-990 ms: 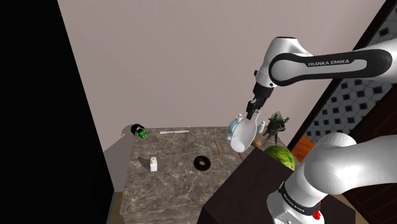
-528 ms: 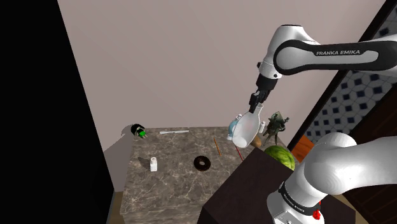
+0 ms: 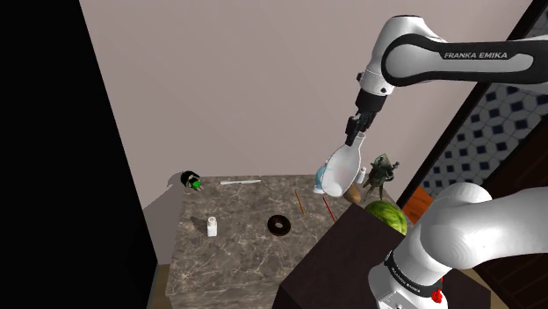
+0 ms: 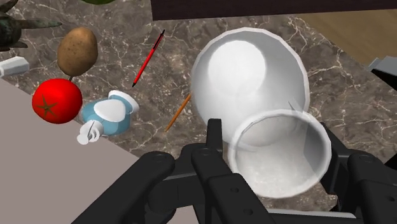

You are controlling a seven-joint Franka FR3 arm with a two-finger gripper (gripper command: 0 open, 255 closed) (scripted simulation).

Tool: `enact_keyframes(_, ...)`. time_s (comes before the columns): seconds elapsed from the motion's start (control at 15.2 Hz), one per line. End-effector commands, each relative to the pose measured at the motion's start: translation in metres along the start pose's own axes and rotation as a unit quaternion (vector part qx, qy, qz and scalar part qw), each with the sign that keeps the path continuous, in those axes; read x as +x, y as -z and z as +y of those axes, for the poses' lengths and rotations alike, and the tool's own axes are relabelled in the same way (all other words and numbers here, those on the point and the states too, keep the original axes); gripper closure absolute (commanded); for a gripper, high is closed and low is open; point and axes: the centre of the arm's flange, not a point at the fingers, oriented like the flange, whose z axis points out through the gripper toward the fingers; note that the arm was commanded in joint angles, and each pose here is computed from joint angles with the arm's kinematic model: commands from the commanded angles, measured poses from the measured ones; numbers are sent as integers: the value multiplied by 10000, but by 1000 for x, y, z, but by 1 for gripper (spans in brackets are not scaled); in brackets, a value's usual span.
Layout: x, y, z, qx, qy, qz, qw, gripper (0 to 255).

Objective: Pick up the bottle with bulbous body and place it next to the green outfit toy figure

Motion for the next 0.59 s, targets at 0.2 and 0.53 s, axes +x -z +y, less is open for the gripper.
enact_keyframes(0.2,56,1,-20,1,-1,0,10000,255)
enact_keyframes(0.53,117,1,-44,1,-1,0,10000,255)
